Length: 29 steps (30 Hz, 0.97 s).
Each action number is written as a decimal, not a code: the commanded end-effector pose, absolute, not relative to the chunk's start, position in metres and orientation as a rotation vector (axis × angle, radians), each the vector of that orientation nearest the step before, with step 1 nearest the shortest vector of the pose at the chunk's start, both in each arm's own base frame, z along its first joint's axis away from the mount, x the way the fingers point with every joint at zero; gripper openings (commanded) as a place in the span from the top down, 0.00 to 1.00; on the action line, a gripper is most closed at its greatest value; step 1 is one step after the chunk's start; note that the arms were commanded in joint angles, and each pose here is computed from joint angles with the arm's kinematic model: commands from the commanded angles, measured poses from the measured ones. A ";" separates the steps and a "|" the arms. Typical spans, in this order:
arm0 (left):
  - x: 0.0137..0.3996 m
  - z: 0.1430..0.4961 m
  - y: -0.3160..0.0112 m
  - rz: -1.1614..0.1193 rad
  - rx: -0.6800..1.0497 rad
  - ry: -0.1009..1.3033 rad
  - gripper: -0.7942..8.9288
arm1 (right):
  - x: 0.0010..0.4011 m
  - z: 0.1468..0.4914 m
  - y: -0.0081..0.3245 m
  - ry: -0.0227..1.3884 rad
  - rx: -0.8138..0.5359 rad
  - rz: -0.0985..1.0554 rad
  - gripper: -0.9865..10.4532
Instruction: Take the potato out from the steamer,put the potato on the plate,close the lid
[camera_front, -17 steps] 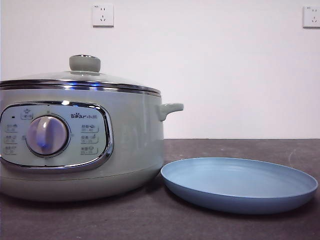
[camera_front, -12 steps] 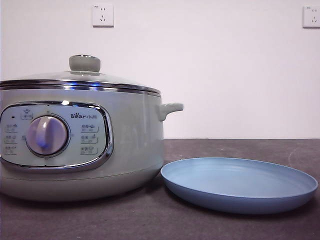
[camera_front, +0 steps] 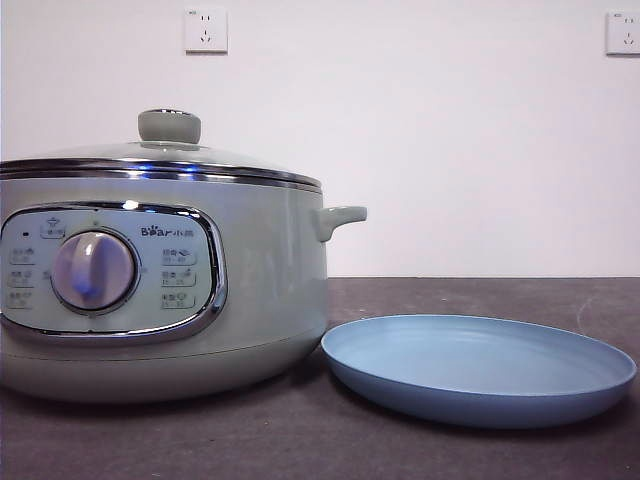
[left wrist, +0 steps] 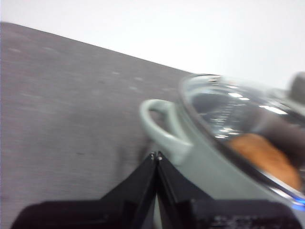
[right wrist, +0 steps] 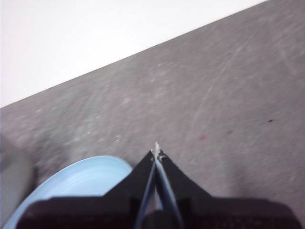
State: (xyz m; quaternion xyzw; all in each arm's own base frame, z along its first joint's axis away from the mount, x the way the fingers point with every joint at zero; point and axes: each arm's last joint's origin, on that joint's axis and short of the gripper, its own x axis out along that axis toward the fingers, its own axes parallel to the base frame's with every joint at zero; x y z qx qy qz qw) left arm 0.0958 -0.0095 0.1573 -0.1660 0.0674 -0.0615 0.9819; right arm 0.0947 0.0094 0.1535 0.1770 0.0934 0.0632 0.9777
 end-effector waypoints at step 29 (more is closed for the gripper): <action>0.131 0.349 -0.019 -0.380 -0.197 0.233 0.69 | 0.132 0.365 0.023 0.045 0.139 0.498 0.66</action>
